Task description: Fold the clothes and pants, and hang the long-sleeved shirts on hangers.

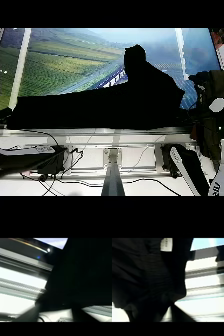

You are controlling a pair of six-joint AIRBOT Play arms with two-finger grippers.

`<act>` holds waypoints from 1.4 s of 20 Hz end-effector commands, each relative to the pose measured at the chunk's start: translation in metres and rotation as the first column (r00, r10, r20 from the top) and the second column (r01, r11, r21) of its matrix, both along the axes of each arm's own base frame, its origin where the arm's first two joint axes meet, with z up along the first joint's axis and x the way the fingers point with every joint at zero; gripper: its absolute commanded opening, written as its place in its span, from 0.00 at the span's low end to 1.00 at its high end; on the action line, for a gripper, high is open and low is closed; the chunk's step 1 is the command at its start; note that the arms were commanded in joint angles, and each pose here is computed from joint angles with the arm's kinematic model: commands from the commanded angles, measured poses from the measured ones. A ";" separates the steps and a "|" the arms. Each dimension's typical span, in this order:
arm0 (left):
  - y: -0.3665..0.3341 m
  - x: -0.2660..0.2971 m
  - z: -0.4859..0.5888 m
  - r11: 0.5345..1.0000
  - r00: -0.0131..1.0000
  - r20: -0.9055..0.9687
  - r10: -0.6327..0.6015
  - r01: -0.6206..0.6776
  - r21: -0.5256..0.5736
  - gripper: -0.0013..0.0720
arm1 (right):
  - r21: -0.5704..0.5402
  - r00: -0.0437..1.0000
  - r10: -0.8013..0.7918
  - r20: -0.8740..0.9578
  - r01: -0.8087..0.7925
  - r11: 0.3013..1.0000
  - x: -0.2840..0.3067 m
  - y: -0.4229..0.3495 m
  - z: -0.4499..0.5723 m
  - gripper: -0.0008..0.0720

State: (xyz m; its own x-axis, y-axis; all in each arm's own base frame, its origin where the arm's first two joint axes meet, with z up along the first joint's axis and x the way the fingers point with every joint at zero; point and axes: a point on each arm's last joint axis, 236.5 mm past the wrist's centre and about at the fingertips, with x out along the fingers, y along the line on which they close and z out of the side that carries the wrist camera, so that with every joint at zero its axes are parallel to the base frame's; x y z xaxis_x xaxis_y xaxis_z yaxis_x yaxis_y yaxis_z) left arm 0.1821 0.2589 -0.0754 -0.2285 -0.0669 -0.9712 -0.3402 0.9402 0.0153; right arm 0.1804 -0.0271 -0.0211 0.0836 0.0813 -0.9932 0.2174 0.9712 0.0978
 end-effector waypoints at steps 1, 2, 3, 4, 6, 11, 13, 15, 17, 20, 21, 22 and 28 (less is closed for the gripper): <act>0.001 0.005 -0.003 0.999 0.999 0.010 0.032 -0.032 0.001 0.98 | 0.014 0.998 -0.013 0.062 0.013 1.000 0.015 0.003 0.003 1.00; 0.002 0.011 -0.001 0.996 0.996 0.026 0.083 -0.083 0.010 0.98 | 0.005 0.995 -0.015 0.094 0.015 1.000 0.022 0.000 0.004 0.98; 0.003 0.019 0.004 0.991 0.990 0.055 0.132 -0.133 0.015 0.98 | -0.006 0.991 -0.019 0.132 0.020 1.000 0.031 -0.002 0.007 0.98; 0.006 0.029 0.012 0.986 0.983 0.083 0.161 -0.163 0.025 0.98 | -0.019 0.983 -0.019 0.183 0.023 1.000 0.043 -0.006 0.014 0.98; 0.020 0.055 0.044 0.976 0.970 0.165 0.180 -0.197 0.092 0.98 | -0.053 0.945 -0.011 0.326 0.030 0.998 0.078 -0.012 0.040 0.97; 0.019 0.152 0.159 0.960 0.869 0.494 0.033 -0.165 0.226 0.97 | -0.117 0.794 0.086 0.602 -0.019 0.993 0.174 -0.001 0.103 0.96; -0.004 0.194 0.204 0.961 0.775 0.629 -0.054 -0.132 0.244 0.97 | -0.123 0.772 0.148 0.618 -0.091 0.988 0.206 0.025 0.098 0.96; -0.039 0.233 0.245 0.967 0.645 0.755 -0.118 -0.097 0.234 0.97 | -0.118 0.775 0.210 0.596 -0.173 0.978 0.234 0.059 0.074 0.96; -0.081 0.261 0.278 0.980 0.519 0.844 -0.139 -0.049 0.192 0.97 | -0.110 0.786 0.290 0.546 -0.276 0.955 0.256 0.103 0.043 0.96; -0.138 0.287 0.302 0.993 0.404 0.907 -0.120 0.042 0.113 0.97 | -0.138 0.748 0.442 0.496 -0.434 0.890 0.283 0.177 0.012 0.96; -0.152 0.291 0.303 0.993 0.392 0.913 -0.115 0.070 0.095 0.97 | -0.155 0.724 0.484 0.492 -0.474 0.867 0.290 0.198 0.007 0.89; -0.163 0.293 0.303 0.991 0.390 0.912 -0.125 0.092 0.097 0.97 | -0.167 0.702 0.517 0.490 -0.507 0.846 0.296 0.217 0.003 0.83; -0.181 0.296 0.303 0.987 0.385 0.913 -0.138 0.129 0.096 0.97 | -0.189 0.637 0.578 0.510 -0.573 0.798 0.338 0.270 -0.019 0.82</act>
State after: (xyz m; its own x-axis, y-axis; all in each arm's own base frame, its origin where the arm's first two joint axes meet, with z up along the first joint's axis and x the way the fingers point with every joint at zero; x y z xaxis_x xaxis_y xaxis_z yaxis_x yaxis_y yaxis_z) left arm 0.4749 0.0892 0.2233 0.7818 -0.0888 -0.6172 -0.0476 0.9784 -0.2011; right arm 0.5013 0.2177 -0.0259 0.5208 0.2659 -0.8112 -0.4335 0.9010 0.0170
